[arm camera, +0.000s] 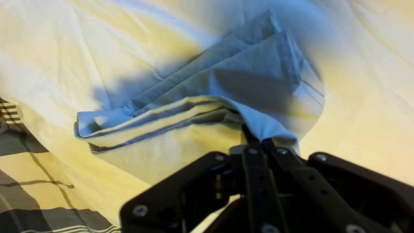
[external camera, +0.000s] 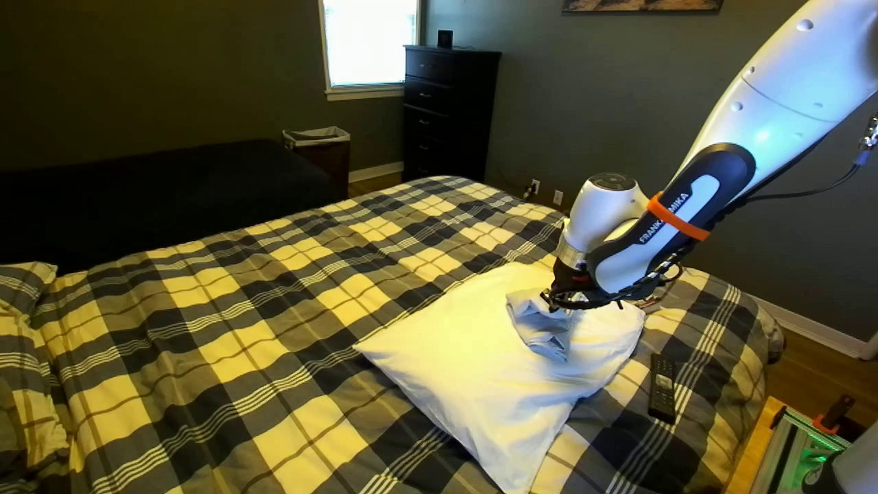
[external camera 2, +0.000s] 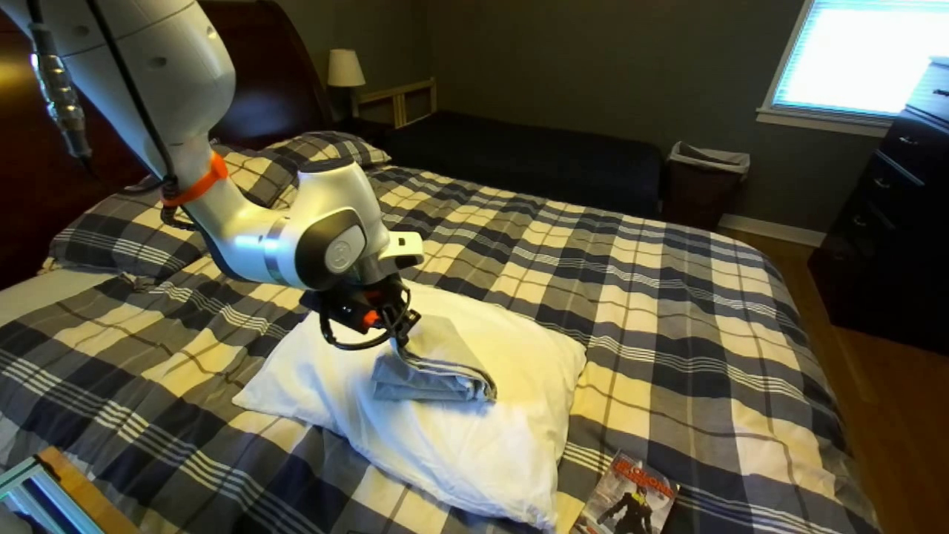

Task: Fold the towel

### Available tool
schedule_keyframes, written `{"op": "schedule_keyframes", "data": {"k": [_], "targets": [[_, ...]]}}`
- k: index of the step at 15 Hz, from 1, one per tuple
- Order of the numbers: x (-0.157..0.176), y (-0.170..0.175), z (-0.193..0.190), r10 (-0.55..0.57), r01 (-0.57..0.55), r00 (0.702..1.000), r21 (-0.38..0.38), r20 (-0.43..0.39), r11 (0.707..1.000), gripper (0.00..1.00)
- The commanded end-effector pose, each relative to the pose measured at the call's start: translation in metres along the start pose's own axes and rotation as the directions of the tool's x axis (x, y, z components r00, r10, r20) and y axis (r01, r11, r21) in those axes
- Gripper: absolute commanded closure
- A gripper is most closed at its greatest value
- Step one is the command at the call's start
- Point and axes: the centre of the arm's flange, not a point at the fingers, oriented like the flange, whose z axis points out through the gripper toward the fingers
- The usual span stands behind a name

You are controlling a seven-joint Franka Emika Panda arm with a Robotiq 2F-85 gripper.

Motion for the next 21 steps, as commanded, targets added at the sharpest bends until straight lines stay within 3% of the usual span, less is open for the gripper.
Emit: {"op": "schedule_keyframes", "data": {"k": [1,13,14,16,21], "targets": [[-0.017,-0.014,-0.005,-0.058,0.058,0.998,-0.002,0.028,0.998,0.99],[-0.019,-0.036,0.009,-0.131,0.135,0.983,-0.024,0.125,0.991,0.99],[-0.019,-0.036,0.009,-0.138,0.142,0.981,-0.023,0.135,0.99,0.73],[-0.021,-0.036,0.005,-0.139,0.142,0.982,-0.02,0.127,0.99,0.67],[-0.024,-0.041,-0.012,-0.179,0.184,0.981,-0.068,0.072,0.981,0.3]]}}
